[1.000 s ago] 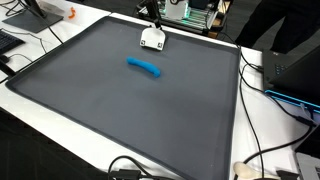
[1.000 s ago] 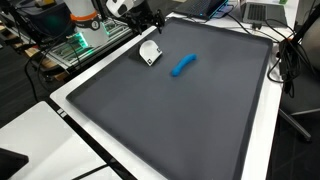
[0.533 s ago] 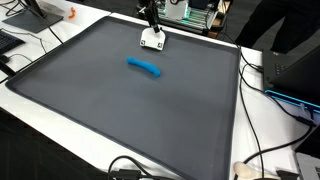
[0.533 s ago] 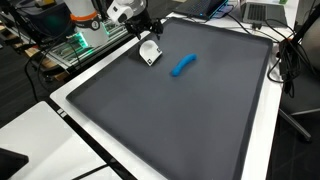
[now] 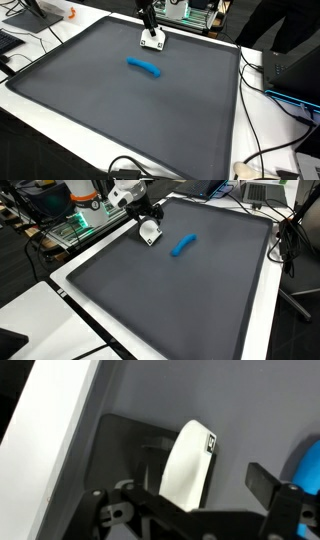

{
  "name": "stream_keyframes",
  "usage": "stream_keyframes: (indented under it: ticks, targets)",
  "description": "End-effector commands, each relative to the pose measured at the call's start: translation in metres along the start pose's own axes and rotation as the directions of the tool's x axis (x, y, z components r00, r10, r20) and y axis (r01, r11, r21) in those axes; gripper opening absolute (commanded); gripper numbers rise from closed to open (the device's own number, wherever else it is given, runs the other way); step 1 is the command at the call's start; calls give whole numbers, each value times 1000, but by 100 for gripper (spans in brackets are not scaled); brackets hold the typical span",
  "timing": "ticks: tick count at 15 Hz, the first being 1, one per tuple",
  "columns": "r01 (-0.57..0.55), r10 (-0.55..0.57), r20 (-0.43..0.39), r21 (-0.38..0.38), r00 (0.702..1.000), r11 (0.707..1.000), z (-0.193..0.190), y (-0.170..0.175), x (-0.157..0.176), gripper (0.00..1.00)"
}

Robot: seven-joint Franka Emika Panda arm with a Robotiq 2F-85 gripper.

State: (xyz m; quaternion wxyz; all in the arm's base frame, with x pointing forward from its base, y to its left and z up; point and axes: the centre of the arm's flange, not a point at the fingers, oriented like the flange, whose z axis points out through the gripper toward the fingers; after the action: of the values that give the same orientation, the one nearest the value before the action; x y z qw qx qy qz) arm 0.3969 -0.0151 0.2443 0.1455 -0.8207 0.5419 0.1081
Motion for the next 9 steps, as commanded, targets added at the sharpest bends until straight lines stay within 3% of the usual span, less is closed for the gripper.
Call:
stream_keyframes:
  ticks: [1,4,5,7,8,9]
  targets:
    - [-37,37,-10,22,999,999,9,-4,3,96]
    - [-43,43,-20,26,999,999,12,-7,4,90]
    - [-45,45,-22,28,999,999,13,-8,4,82]
    - [-48,48,-25,27,999,998,14,-10,5,80]
    - [-49,50,-29,26,998,998,14,-10,5,69]
    - [-50,50,-29,26,998,998,15,-10,6,70]
